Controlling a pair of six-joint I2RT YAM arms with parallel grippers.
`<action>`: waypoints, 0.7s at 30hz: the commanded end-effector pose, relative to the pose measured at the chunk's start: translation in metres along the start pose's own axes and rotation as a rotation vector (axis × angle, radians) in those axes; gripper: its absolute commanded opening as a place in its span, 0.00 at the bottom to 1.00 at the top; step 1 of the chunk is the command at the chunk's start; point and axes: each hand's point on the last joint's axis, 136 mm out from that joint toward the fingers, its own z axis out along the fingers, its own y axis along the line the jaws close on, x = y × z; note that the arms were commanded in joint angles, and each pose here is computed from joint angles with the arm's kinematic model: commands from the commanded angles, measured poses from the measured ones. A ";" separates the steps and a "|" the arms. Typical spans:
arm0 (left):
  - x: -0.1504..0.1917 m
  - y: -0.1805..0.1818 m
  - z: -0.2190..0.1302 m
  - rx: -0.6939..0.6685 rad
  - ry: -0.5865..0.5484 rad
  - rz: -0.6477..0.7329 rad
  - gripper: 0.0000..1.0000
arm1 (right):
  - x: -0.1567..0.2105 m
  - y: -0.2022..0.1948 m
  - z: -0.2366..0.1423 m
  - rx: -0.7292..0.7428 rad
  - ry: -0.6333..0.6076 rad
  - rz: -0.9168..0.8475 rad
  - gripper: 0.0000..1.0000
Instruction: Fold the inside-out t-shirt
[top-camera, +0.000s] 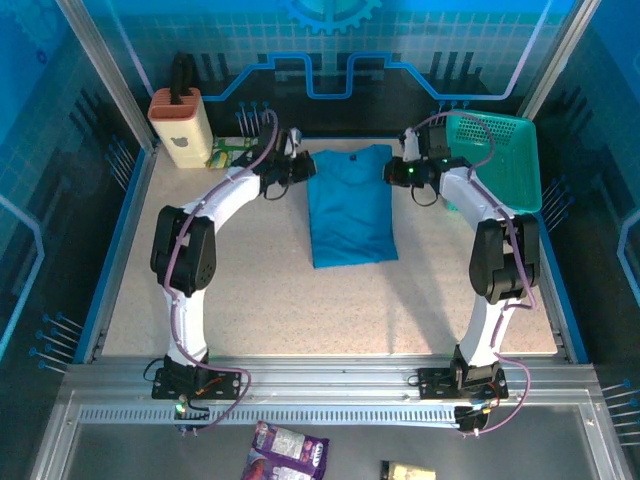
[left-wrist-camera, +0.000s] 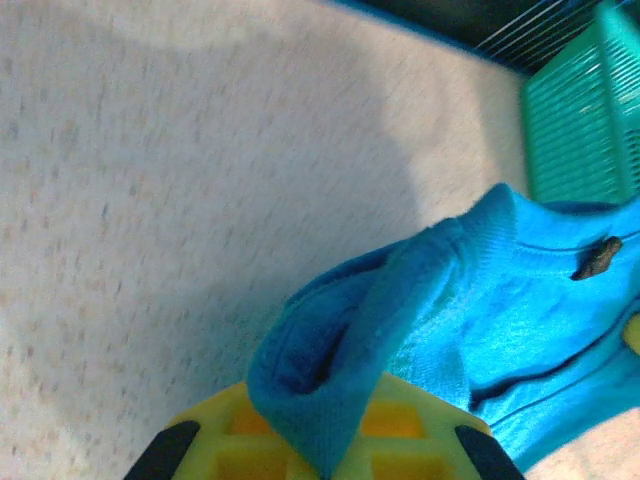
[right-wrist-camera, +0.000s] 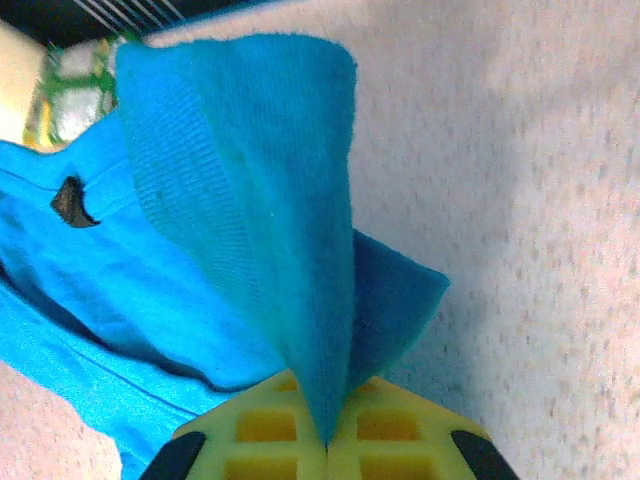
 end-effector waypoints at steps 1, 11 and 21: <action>-0.067 -0.040 -0.037 0.138 -0.153 0.107 0.00 | -0.078 0.023 -0.030 -0.067 -0.223 -0.078 0.00; -0.128 -0.073 -0.081 0.335 -0.270 0.247 0.00 | -0.136 0.056 -0.048 -0.249 -0.432 -0.214 0.00; -0.037 -0.056 -0.091 0.473 -0.163 0.288 0.00 | -0.037 0.060 -0.048 -0.404 -0.364 -0.244 0.00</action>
